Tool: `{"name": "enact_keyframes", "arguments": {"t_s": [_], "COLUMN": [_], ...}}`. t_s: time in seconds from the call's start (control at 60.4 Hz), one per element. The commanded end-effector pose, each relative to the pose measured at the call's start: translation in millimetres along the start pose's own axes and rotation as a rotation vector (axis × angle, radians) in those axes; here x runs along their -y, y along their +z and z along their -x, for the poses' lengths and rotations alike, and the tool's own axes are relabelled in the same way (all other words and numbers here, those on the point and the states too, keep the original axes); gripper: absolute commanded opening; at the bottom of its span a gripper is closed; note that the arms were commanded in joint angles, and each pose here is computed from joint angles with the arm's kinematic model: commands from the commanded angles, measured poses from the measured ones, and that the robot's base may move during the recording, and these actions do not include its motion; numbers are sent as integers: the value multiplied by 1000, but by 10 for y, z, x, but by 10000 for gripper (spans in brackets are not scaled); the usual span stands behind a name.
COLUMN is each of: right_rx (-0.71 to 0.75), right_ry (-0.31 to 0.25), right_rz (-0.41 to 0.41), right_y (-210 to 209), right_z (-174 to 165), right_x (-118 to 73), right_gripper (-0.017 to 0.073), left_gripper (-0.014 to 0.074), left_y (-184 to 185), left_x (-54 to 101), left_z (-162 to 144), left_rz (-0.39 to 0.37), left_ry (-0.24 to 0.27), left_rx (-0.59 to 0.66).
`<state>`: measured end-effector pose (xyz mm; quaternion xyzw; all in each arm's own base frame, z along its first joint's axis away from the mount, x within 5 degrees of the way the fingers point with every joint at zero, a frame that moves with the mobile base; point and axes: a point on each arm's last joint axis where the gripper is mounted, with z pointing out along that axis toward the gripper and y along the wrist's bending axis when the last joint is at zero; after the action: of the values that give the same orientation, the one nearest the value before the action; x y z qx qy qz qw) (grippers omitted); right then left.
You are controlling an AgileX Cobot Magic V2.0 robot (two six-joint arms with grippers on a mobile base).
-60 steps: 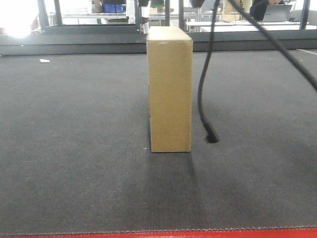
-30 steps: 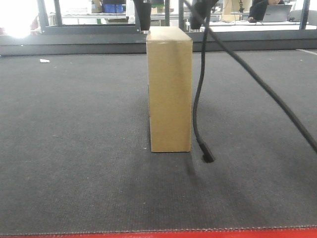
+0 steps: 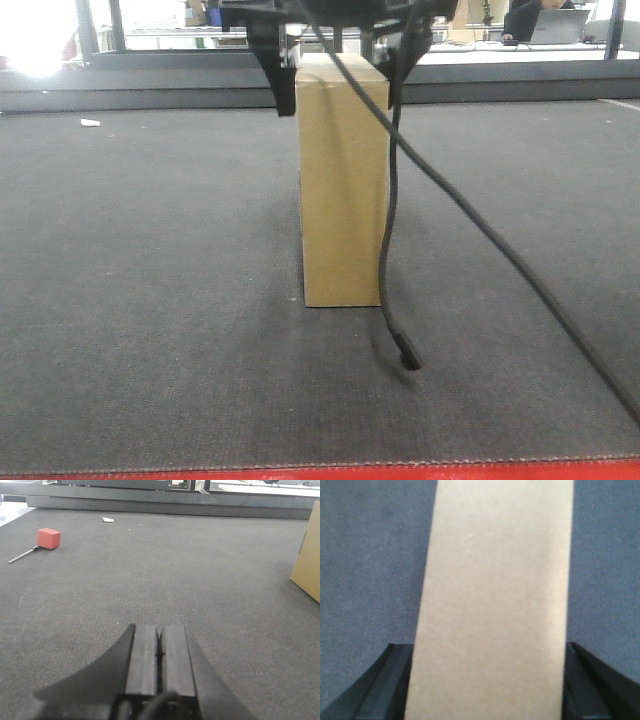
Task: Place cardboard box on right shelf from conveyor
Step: 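Lower the open right gripper over the top of the tan box, then close the right gripper on the box top and lift it off the belt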
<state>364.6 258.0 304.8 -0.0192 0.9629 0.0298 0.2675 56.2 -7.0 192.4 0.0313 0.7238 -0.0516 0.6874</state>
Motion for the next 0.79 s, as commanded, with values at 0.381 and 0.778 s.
{"name": "enact_keyframes", "arguments": {"t_s": [0.381, 0.778], "right_rx": [146, 140], "right_ry": [15, -61], "right_rz": [31, 26], "right_y": [-563, -970], "right_z": [323, 233], "right_x": [414, 1524], "right_gripper": [171, 171], "left_gripper": [-115, -115], "left_y": [-9, -9], "left_x": [0, 0], "left_z": [56, 56], "left_rz": [-3, -3], "left_ry": [-5, -5], "left_rx": [90, 90]}}
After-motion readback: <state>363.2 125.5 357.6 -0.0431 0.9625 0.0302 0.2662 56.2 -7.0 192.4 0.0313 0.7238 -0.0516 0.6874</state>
